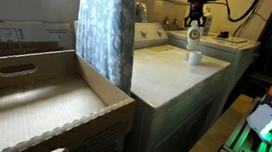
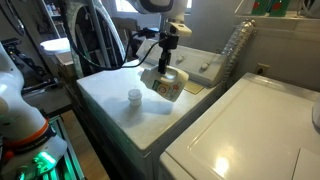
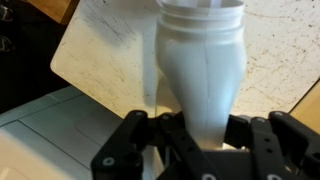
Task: Pour some fabric softener into its lid
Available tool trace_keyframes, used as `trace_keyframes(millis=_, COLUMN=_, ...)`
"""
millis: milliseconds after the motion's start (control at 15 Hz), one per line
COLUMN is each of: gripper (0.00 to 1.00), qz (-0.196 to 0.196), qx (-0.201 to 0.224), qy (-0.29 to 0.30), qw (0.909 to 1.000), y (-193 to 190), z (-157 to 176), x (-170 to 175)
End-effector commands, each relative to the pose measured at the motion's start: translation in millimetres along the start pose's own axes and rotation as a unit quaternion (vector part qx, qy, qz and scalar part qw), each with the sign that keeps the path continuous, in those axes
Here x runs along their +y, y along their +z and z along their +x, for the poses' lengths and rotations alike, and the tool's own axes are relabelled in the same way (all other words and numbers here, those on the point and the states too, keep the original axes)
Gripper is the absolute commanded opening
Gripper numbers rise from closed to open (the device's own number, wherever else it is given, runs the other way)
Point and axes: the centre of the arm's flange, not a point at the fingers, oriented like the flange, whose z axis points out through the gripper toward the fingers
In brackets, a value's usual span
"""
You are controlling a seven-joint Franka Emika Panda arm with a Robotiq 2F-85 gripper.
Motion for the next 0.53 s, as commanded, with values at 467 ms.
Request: trace_keyframes(millis=467, gripper=0.0, qz=-0.036, qx=0.046, qy=-0.008, qw=0.9983, y=12, z=-9, x=-4)
